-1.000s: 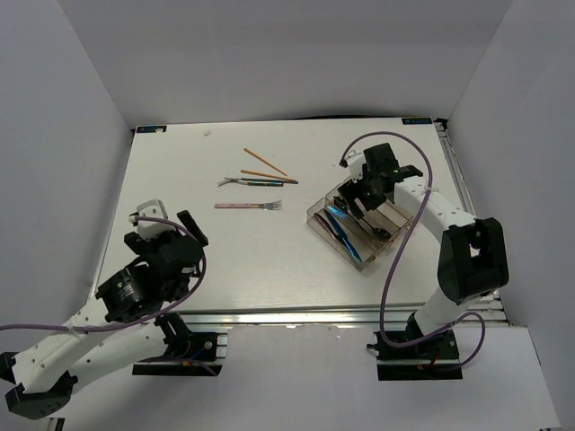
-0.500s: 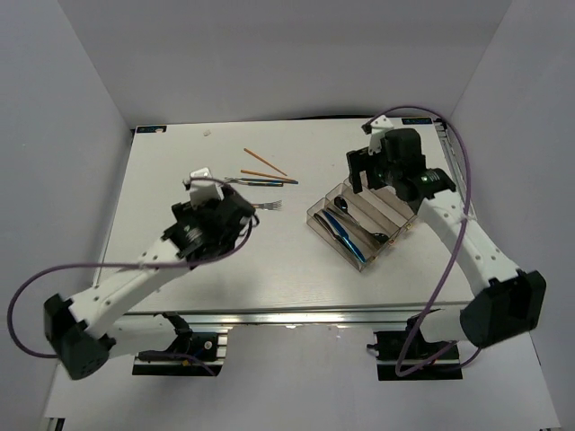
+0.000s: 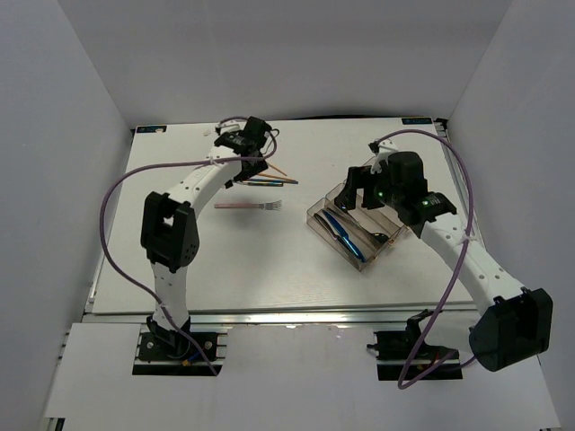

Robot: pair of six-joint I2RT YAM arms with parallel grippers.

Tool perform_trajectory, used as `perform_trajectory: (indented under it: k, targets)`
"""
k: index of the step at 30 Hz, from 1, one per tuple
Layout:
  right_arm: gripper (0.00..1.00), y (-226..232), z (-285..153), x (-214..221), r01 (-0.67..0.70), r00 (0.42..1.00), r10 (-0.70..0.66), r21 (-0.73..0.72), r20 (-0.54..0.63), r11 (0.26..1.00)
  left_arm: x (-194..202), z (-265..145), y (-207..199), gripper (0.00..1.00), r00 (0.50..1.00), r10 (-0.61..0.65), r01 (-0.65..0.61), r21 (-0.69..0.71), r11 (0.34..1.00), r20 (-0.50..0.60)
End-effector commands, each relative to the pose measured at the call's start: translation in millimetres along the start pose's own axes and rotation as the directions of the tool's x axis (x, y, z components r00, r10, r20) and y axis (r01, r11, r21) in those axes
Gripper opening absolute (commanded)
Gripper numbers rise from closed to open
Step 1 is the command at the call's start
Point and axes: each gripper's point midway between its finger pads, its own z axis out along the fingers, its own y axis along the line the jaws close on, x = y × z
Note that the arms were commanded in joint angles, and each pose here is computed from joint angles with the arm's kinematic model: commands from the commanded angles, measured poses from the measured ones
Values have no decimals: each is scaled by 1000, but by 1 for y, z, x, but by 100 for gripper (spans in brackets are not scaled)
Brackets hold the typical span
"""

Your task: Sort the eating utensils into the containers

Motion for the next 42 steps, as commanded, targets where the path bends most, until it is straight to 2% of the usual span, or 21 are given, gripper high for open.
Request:
perform_trajectory:
  k: [1, 3, 5, 7, 9, 11, 18, 25, 26, 27, 32, 34, 35, 36, 39, 40, 41, 42]
  targets:
    - [89, 9, -16, -6, -41, 998, 42, -25, 37, 999, -13, -5, 36, 88, 993, -119, 114, -142, 983, -26]
    - [89, 0, -19, -3, -56, 997, 55, 26, 44, 998, -12, -4, 48, 85, 974, -226, 224, -227, 948, 18]
    - [89, -2, -21, 1, -59, 997, 58, 35, 50, 998, -3, -3, 59, 83, 960, -279, 274, -289, 917, 26]
    - [89, 0, -22, 4, -59, 998, 58, 24, 38, 998, 14, 7, 60, 83, 936, -351, 337, -318, 886, 14]
    - [89, 3, -21, 9, -61, 998, 61, 2, 21, 998, 27, 18, 45, 82, 913, -406, 380, -282, 881, -36]
    - [89, 8, -21, 13, -62, 998, 63, -23, 14, 998, 42, 31, 34, 80, 899, -430, 396, -270, 878, -80]
    - [89, 26, -26, 20, -60, 998, 61, -119, 1, 991, 65, 64, 20, 80, 880, -462, 418, -277, 865, -114]
    - [90, 34, -30, 21, -40, 999, 42, -146, 6, 988, 100, 85, 37, 75, 877, -459, 392, -341, 855, -144]
    - [89, 34, -29, 20, -40, 999, 42, -148, 8, 988, 103, 86, 38, 54, 875, -462, 394, -341, 853, -146]
    - [89, 35, -30, 20, -40, 999, 42, -151, 9, 988, 113, 87, 47, 43, 875, -460, 383, -361, 850, -153]
    - [89, 39, -30, 16, -41, 999, 44, -167, 15, 985, 142, 86, 65, 30, 857, -482, 397, -361, 844, -184]
    - [89, 45, -29, 18, -41, 999, 43, -202, 8, 979, 154, 82, 74, 12, 851, -484, 395, -359, 846, -203]
    - [89, 47, -29, 21, -41, 999, 42, -215, -2, 976, 157, 80, 76, 12, 848, -488, 400, -352, 846, -209]
    - [89, 50, -27, 22, -39, 999, 40, -234, -1, 971, 160, 77, 77, 0, 852, -475, 391, -336, 857, -221]
    - [89, 67, -18, 36, -50, 999, 42, -327, -33, 944, 155, 56, 68, 0, 894, -389, 347, -206, 915, -220]
    - [89, 73, -15, 40, -67, 997, 53, -353, -47, 933, 143, 43, 56, 0, 906, -373, 356, -119, 927, -201]
    - [89, 88, -15, 55, -74, 995, 42, -417, -86, 906, 144, 30, 41, 0, 936, -285, 285, -28, 958, -208]
    - [89, 97, -10, 52, -60, 998, 37, -461, -59, 885, 141, 19, 30, 0, 945, -252, 266, 43, 963, -208]
